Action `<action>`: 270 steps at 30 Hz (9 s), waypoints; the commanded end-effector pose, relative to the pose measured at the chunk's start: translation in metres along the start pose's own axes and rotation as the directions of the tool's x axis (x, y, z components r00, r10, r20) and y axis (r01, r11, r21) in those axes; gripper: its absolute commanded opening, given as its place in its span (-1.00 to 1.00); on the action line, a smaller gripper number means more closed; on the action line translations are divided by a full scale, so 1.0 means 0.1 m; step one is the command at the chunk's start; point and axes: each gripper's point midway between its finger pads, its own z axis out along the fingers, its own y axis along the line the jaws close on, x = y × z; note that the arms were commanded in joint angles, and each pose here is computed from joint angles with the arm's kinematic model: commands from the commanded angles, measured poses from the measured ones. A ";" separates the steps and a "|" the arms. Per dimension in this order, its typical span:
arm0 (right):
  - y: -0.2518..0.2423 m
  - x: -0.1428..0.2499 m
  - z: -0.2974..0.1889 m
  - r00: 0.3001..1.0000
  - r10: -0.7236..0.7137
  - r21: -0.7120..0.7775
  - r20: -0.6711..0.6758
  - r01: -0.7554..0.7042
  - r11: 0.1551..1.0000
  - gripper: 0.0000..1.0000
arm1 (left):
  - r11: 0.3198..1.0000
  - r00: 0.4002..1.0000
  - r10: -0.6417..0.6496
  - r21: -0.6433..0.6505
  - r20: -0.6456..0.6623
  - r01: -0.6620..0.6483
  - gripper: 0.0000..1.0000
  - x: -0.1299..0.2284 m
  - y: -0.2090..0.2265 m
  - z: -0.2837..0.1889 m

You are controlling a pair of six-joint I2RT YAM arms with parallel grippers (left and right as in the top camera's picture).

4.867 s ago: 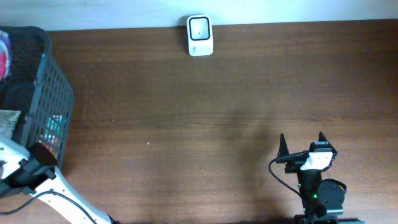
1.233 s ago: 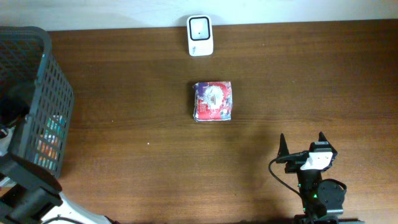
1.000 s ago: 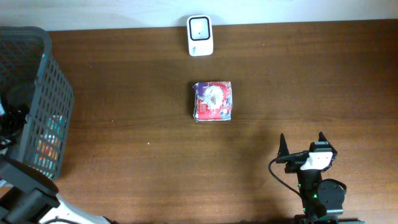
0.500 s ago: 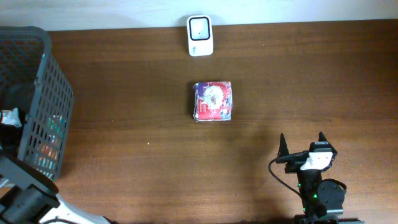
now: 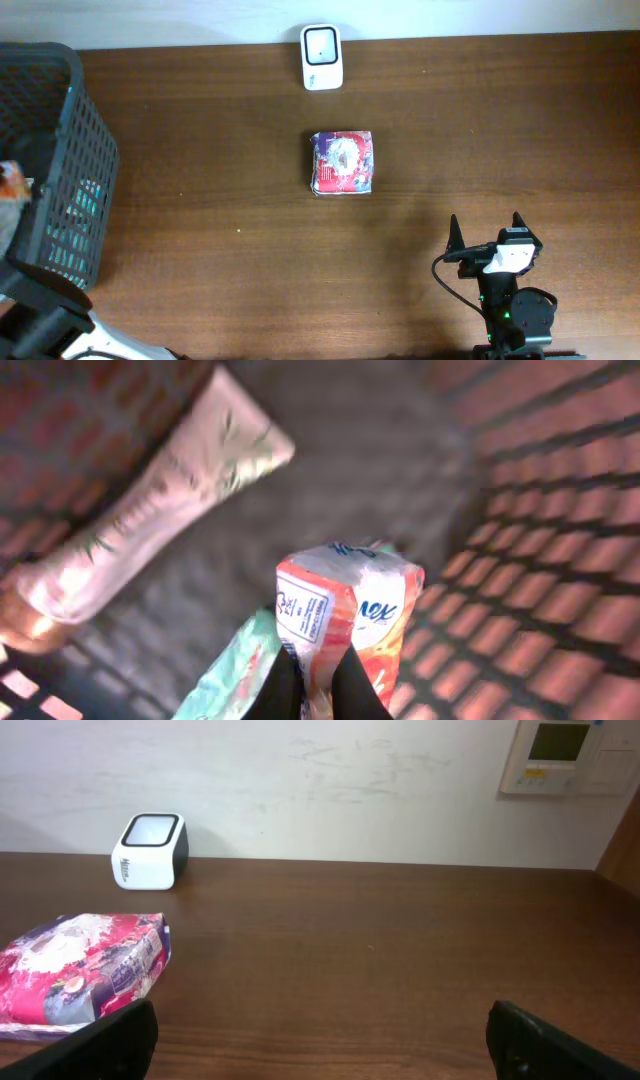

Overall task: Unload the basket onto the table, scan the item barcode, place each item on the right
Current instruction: 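Return left gripper to basket and grasp the small orange box, then place the orange box on the table left of the wipes, then grasp the light green tissue pack in the basket with left gripper, then place the green tissue pack left of the orange box, then grasp the white-green Kleenex pack in the basket with left gripper, then place the Kleenex pack left of the green tissue pack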

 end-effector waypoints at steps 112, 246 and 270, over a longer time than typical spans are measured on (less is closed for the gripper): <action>0.01 0.04 0.00 1.000 0.007 -0.004 -0.006 -0.007 1.000 0.97 | 0.991 0.891 -0.064 0.077 -0.449 0.110 -1.00 1.18 0.57 1.07; 0.01 0.04 0.00 1.000 0.007 -0.004 -0.006 -0.007 1.000 0.97 | 0.711 0.858 0.502 0.513 0.109 -0.481 -1.00 0.78 -3.31 -0.43; 0.01 0.04 0.00 1.000 0.007 -0.004 -0.006 -0.007 1.000 0.97 | 0.835 0.693 0.528 0.152 -0.490 -0.529 -0.33 2.46 -3.20 1.50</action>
